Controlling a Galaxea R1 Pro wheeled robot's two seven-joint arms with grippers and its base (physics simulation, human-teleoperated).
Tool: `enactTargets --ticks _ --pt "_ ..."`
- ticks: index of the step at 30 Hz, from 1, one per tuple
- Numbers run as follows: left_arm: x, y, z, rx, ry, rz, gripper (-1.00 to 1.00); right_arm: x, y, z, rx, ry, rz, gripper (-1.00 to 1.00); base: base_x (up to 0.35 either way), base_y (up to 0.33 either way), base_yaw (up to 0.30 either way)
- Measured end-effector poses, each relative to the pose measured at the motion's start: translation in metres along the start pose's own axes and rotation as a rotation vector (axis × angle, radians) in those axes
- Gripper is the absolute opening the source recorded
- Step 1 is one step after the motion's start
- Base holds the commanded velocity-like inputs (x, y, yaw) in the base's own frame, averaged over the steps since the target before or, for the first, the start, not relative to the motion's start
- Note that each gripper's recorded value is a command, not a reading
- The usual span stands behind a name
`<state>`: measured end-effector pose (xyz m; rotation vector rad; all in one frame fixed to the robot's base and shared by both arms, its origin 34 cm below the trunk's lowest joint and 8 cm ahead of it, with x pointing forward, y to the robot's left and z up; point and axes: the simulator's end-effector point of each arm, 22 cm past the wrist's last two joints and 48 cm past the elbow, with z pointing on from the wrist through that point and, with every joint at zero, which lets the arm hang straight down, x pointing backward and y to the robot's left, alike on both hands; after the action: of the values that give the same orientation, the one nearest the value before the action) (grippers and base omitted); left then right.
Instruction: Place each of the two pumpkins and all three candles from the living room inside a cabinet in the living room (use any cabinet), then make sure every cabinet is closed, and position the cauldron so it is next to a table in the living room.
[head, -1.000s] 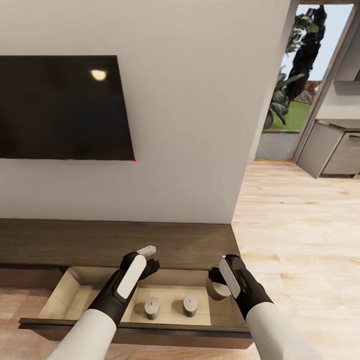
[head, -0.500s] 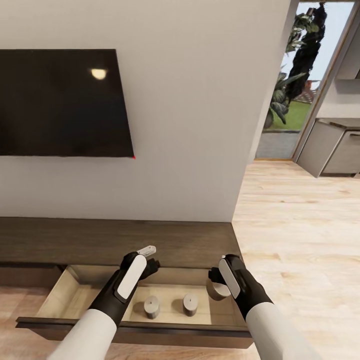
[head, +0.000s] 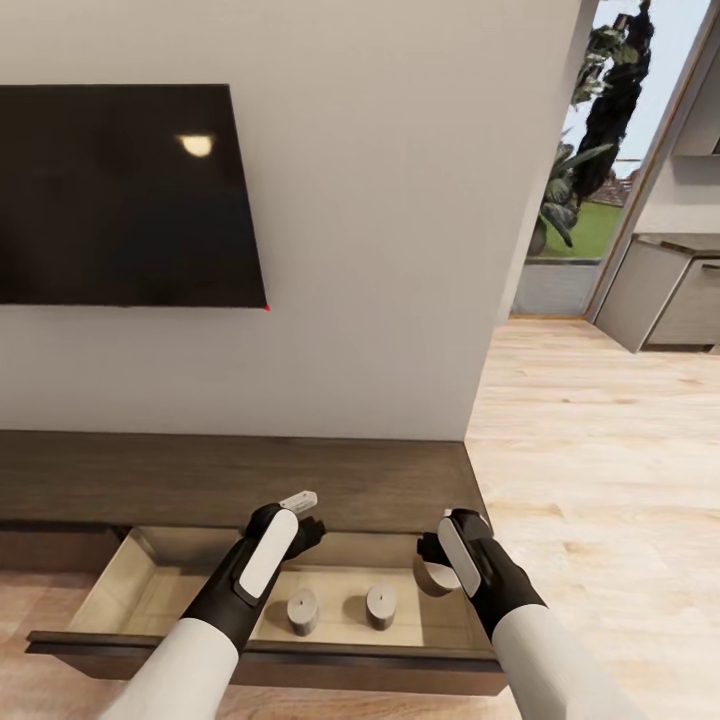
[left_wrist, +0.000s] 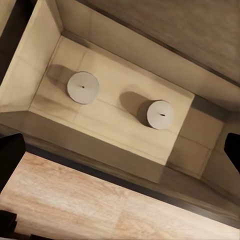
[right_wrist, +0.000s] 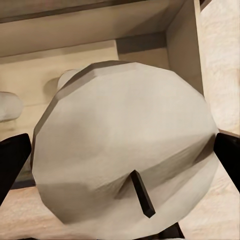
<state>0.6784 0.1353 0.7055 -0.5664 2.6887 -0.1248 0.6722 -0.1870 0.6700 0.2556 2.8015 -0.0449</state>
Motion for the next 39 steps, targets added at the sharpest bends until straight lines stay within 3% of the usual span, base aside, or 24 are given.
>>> enactTargets --ticks 18,27,39 --pt "0.013 0.001 0.026 0.005 0.002 -0.001 1.0 0.01 -0.004 0.029 0.004 -0.001 0.0 -1.0 0.0 0.0 0.0" --pt "0.019 0.004 0.04 0.005 0.002 0.0 1.0 0.008 -0.005 0.043 0.006 -0.04 0.017 -1.0 0.0 0.0 0.0" --pt "0.028 0.008 0.059 0.006 0.002 0.0 1.0 0.018 -0.002 0.064 0.003 -0.045 0.02 -1.0 0.0 0.0 0.0"
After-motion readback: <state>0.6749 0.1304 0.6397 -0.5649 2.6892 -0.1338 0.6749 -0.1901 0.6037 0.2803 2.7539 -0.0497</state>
